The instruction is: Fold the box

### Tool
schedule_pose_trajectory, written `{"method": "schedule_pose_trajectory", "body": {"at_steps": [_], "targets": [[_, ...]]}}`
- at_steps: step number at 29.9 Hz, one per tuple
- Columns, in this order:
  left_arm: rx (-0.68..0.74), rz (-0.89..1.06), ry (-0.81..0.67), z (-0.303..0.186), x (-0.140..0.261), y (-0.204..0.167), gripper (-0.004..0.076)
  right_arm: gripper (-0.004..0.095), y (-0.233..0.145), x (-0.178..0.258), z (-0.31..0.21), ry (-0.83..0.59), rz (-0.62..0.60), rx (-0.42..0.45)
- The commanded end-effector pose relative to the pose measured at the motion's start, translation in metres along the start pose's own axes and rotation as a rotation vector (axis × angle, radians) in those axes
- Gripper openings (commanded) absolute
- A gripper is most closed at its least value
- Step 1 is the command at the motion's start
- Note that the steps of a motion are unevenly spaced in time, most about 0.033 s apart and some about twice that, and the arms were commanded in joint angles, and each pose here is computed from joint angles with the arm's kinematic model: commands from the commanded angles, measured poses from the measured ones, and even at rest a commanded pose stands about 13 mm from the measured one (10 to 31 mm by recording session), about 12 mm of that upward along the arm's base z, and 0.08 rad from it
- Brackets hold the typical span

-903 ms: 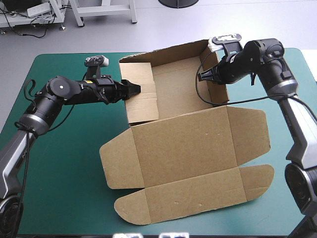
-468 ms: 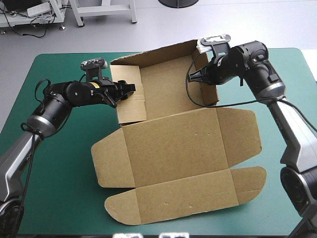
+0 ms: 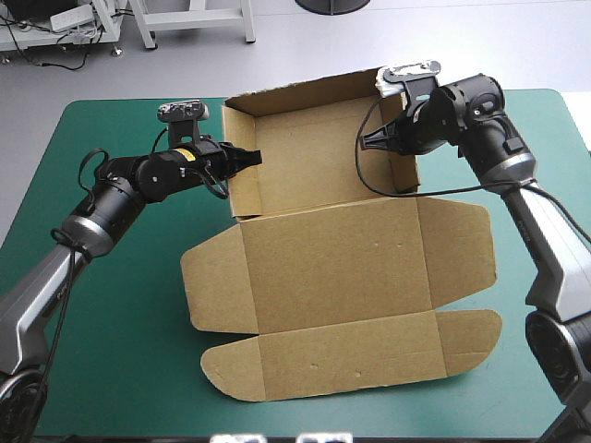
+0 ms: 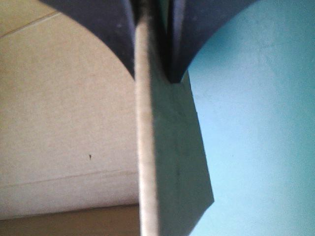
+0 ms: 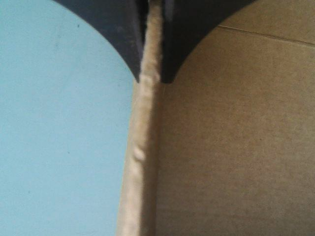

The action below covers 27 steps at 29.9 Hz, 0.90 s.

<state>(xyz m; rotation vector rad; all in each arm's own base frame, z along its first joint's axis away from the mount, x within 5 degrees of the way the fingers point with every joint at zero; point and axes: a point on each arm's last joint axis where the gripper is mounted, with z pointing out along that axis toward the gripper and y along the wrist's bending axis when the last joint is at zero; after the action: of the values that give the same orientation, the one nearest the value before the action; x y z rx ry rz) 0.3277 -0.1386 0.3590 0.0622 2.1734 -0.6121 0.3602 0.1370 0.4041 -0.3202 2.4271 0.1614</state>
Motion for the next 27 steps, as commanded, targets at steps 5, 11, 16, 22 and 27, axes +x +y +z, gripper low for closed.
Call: {"method": "schedule_pose_trajectory", "body": {"at_steps": [5, 11, 16, 22, 27], "targets": [[0.114, -0.02, -0.166, -0.021, -0.017, -0.034, -0.0006, -0.0011, 0.029, -0.008, -0.031, -0.118, 0.017, -0.13], [0.042, 0.035, -0.09, -0.022, -0.018, -0.031, -0.0006, -0.001, 0.044, -0.005, -0.033, -0.108, 0.003, -0.147], [-0.032, 0.07, -0.065, -0.032, -0.027, -0.031, -0.0006, -0.001, 0.057, -0.002, -0.034, -0.102, -0.007, -0.167], [-0.146, 0.098, -0.043, -0.043, -0.035, -0.026, -0.0006, -0.0009, 0.072, 0.002, -0.036, -0.103, -0.03, -0.154], [-0.223, 0.122, -0.018, -0.054, -0.045, -0.025, -0.0006, -0.0009, 0.08, 0.008, -0.037, -0.06, -0.056, -0.131]]}}
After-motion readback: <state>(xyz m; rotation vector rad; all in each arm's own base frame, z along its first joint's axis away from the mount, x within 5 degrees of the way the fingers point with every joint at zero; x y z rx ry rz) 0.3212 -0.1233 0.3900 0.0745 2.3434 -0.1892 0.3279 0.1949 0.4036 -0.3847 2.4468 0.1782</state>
